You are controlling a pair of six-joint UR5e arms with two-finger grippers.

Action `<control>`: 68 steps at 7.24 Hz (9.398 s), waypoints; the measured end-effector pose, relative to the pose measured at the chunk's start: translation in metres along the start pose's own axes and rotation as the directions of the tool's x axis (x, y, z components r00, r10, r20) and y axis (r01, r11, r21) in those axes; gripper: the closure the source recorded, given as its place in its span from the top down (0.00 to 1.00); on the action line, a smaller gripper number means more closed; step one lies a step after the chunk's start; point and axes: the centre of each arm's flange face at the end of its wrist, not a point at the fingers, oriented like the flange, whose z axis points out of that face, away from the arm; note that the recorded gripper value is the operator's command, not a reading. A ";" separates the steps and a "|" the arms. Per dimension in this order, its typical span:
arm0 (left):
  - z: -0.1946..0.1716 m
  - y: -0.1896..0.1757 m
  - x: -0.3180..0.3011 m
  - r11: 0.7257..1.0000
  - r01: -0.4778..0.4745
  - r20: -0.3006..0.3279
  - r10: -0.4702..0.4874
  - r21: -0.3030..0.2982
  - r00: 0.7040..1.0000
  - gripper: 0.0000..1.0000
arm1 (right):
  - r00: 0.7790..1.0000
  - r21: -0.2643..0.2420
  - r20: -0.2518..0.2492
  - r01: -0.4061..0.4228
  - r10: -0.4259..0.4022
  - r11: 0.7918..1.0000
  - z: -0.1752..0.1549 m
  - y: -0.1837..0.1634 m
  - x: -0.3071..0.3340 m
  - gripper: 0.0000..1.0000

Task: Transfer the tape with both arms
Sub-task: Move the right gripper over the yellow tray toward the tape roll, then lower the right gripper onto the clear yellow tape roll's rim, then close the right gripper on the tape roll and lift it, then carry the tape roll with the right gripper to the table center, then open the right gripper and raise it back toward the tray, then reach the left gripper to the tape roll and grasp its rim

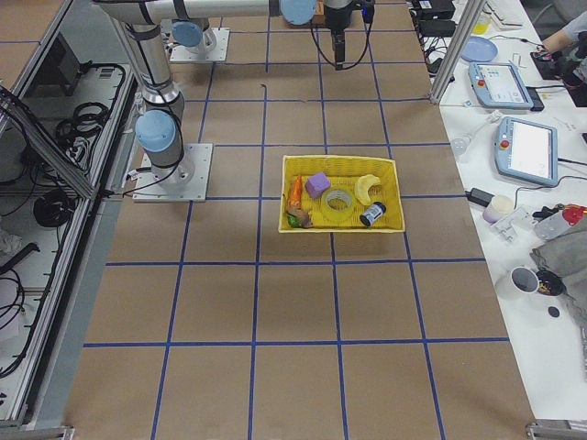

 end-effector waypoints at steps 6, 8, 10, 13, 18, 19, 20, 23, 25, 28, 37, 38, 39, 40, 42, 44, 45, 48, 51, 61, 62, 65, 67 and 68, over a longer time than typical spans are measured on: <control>-0.001 0.000 0.000 1.000 0.000 0.000 0.000 0.004 1.000 1.00 | 1.000 -0.042 -0.006 -0.031 0.031 0.999 0.007 -0.006 0.030 1.00; -0.002 0.000 0.000 1.000 0.000 0.000 0.000 0.006 1.000 1.00 | 0.999 -0.050 -0.008 -0.032 0.032 0.998 0.007 -0.006 0.032 1.00; -0.002 0.000 0.000 1.000 0.000 0.004 0.000 0.008 1.000 1.00 | 1.000 -0.053 -0.007 -0.009 0.009 0.999 0.008 -0.010 0.041 1.00; -0.001 0.000 -0.006 1.000 0.001 0.060 -0.001 -0.003 0.998 1.00 | 0.992 -0.082 0.003 0.127 -0.127 0.989 0.025 -0.023 0.101 1.00; 0.000 0.000 -0.006 1.000 0.000 0.066 0.000 -0.007 0.998 1.00 | 0.899 -0.133 0.079 0.438 -0.432 0.889 0.162 -0.039 0.313 0.99; 0.001 0.000 -0.006 1.000 0.000 0.067 0.000 -0.008 0.998 1.00 | 0.888 -0.124 0.072 0.459 -0.453 0.880 0.201 -0.035 0.337 0.91; 0.001 0.000 -0.006 1.000 0.000 0.068 0.000 -0.008 0.998 1.00 | 0.880 -0.117 0.065 0.475 -0.470 0.872 0.231 -0.030 0.347 0.87; 0.001 0.000 -0.006 1.000 0.000 0.068 0.000 -0.007 0.998 1.00 | 0.873 -0.128 0.087 0.487 -0.480 0.864 0.285 -0.021 0.351 0.46; 0.001 0.000 -0.006 1.000 0.000 0.068 0.000 -0.007 0.998 1.00 | 0.876 -0.134 0.086 0.482 -0.474 0.866 0.297 -0.021 0.353 0.01; 0.001 0.000 -0.006 1.000 0.000 0.067 0.001 -0.008 0.998 1.00 | 0.887 -0.157 0.049 0.461 -0.459 0.873 0.288 -0.024 0.359 0.00; 0.001 -0.001 -0.005 1.000 -0.001 0.064 0.002 -0.006 0.998 1.00 | 0.987 -0.102 -0.027 0.155 -0.158 0.983 0.182 -0.125 0.102 0.00; 0.001 -0.001 -0.005 1.000 -0.001 0.064 0.002 -0.007 0.998 1.00 | 0.994 -0.104 -0.026 0.101 -0.104 0.989 0.196 -0.124 0.039 0.00; 0.002 -0.001 -0.005 1.000 -0.002 0.064 0.002 -0.009 0.998 1.00 | 0.998 -0.114 -0.020 0.049 -0.052 0.992 0.213 -0.117 -0.023 0.00; 0.003 -0.002 -0.005 1.000 -0.002 0.064 0.003 -0.011 0.998 1.00 | 1.000 -0.126 -0.009 0.014 -0.015 0.992 0.233 -0.104 -0.082 0.00; 0.006 -0.004 -0.006 1.000 -0.002 0.063 0.003 -0.014 0.998 1.00 | 1.000 -0.148 -0.007 -0.008 0.007 0.989 0.266 -0.078 -0.149 0.00; 0.006 -0.005 -0.006 1.000 -0.002 0.064 0.002 -0.009 0.998 1.00 | 1.000 -0.140 -0.003 0.008 -0.009 0.990 0.279 -0.068 -0.168 0.00; 0.006 -0.005 -0.006 1.000 -0.002 0.065 0.003 -0.008 0.998 1.00 | 1.000 -0.124 0.000 0.015 -0.015 0.992 0.281 -0.074 -0.171 0.00; 0.009 -0.006 -0.006 1.000 -0.001 0.062 0.002 -0.014 0.998 1.00 | 1.000 -0.131 -0.002 0.014 -0.014 0.991 0.301 -0.082 -0.173 0.61; 0.013 -0.009 -0.005 1.000 0.006 0.055 -0.005 -0.018 0.998 1.00 | 1.000 -0.144 -0.005 0.007 -0.008 0.990 0.306 -0.079 -0.172 1.00; 0.072 -0.045 -0.003 0.981 0.192 0.009 -0.192 0.026 0.981 1.00 | 1.000 -0.043 0.001 0.028 -0.028 0.999 0.024 0.000 0.004 1.00; 0.102 -0.061 0.002 0.975 0.214 -0.058 -0.210 0.066 0.976 1.00 | 1.000 -0.034 0.001 0.030 -0.030 0.999 0.015 0.016 0.006 1.00; 0.165 -0.094 0.039 0.968 0.202 -0.178 -0.175 0.146 0.968 1.00 | 0.999 -0.024 0.003 0.034 -0.034 0.999 0.007 0.027 0.006 1.00; 0.192 -0.102 0.090 0.969 0.175 -0.210 -0.137 0.174 0.968 1.00 | 0.999 -0.029 0.003 0.037 -0.037 0.999 0.008 0.028 0.005 1.00; 0.208 -0.103 0.107 0.972 0.166 -0.216 -0.129 0.165 0.968 1.00 | 0.999 -0.031 0.008 0.038 -0.038 0.999 0.009 0.028 0.004 1.00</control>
